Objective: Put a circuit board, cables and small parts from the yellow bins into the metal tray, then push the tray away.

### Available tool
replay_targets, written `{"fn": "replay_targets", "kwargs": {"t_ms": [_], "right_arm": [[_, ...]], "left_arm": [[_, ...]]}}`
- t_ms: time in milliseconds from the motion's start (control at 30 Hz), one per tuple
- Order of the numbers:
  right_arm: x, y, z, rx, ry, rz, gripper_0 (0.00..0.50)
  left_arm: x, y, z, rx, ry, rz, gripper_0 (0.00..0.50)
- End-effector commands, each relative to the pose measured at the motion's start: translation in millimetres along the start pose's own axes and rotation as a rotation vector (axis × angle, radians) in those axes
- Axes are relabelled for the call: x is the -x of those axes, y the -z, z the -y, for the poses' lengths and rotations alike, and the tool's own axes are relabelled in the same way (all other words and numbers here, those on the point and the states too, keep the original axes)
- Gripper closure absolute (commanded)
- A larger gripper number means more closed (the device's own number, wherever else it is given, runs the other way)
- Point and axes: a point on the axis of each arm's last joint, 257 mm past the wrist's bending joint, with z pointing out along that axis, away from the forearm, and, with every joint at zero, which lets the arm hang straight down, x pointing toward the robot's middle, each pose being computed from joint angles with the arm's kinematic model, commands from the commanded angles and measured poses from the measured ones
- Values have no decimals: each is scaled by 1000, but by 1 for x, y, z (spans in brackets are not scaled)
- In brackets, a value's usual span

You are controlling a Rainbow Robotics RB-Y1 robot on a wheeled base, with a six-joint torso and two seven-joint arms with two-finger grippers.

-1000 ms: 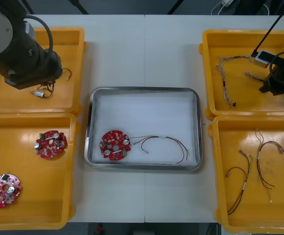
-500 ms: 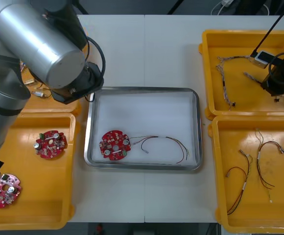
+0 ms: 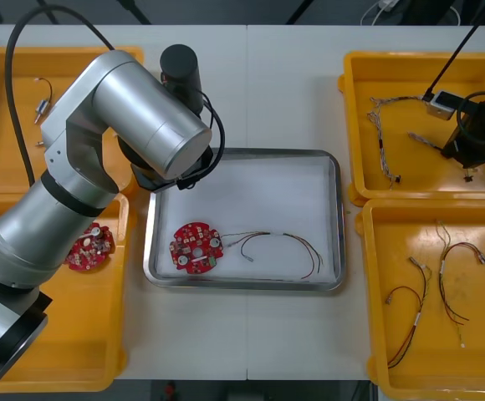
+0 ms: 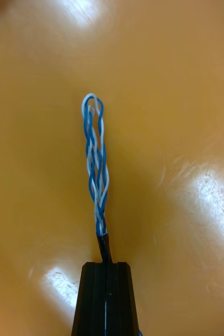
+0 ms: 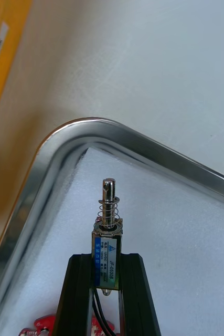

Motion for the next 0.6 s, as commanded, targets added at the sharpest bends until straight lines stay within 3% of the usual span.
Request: {"fn": "replay_targets", "kwargs": {"t_ms": [33,300,600], "right_arm": [[13,43,27,-49,54,37,500],[21,68,23,-15,72,52,500],[35,96,8,30,154,37,500]], "left_arm": [[-13,-6,14,-58,-64,6,500],[-37,-17,11,-51,-75,-26,500],[-48,-26,3,-30,-82,-22,490]]}}
